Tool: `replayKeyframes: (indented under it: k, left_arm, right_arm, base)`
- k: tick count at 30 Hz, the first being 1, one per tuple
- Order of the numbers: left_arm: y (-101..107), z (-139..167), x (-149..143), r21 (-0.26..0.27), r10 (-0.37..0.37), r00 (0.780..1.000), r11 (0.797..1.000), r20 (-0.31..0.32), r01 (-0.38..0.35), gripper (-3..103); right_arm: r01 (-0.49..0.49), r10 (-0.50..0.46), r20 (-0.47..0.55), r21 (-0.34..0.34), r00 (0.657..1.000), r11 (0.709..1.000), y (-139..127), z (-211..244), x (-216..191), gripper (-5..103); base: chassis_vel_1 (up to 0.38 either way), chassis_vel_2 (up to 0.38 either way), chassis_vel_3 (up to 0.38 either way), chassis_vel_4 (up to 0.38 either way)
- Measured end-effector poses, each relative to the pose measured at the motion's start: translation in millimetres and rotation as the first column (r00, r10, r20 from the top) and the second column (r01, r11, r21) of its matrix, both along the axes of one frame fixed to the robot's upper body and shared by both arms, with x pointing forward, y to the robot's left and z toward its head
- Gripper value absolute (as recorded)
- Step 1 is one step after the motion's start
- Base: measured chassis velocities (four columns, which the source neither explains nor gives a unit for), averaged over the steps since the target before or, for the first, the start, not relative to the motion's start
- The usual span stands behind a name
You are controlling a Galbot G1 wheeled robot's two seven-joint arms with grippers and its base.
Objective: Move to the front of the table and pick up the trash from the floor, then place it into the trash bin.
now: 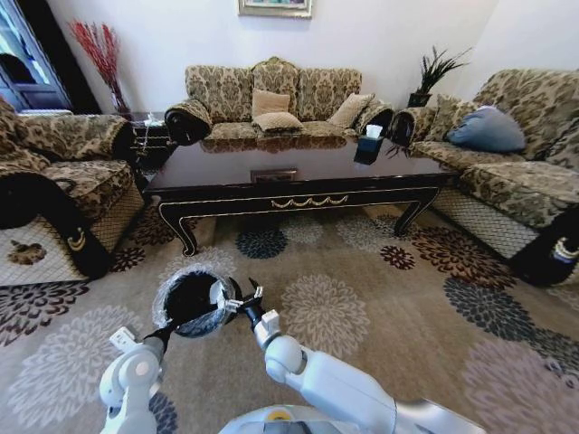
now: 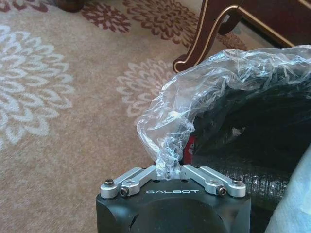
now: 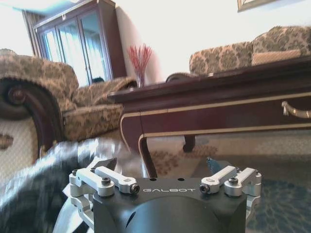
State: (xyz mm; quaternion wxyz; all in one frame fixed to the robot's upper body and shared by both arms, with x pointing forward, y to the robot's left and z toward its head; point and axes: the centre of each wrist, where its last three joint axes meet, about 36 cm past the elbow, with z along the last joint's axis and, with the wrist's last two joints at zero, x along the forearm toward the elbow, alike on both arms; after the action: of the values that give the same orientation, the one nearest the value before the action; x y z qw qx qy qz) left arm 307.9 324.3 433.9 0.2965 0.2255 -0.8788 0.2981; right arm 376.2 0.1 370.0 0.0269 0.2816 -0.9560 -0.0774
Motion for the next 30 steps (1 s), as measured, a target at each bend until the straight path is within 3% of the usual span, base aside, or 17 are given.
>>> replayKeyframes:
  k: [7,16,22,25,30]
  left_arm:
    - [3,-6,-2,-0.007,0.006,1.000,1.000,-0.018,-0.006,2]
    - [4,-7,0,-0.011,0.005,1.000,1.000,-0.015,-0.005,2]
    - [23,-4,-6,-0.021,0.068,0.997,0.997,-0.031,-0.068,2]
    - [35,-7,-8,-0.023,0.114,0.991,0.993,-0.063,-0.116,2]
    - [35,-15,-5,-0.032,0.144,0.985,0.988,-0.099,-0.148,2]
  right_arm:
    - [0.022,-0.022,0.015,0.037,1.000,0.999,-2,14,12,100]
    - [0.023,-0.023,0.002,0.034,1.000,0.999,5,3,5,100]
    - [0.151,-0.149,-0.055,0.026,0.987,0.988,-14,-5,45,100]
    - [0.246,-0.241,-0.118,0.026,0.963,0.969,-31,-9,70,100]
    - [0.305,-0.296,-0.164,0.032,0.941,0.952,-49,-3,86,100]
  base:
    - [0.000,0.000,0.000,0.000]
    - [0.000,0.000,0.000,0.000]
    - [0.000,0.000,0.000,0.000]
    - [0.000,0.000,0.000,0.000]
    - [0.000,0.000,0.000,0.000]
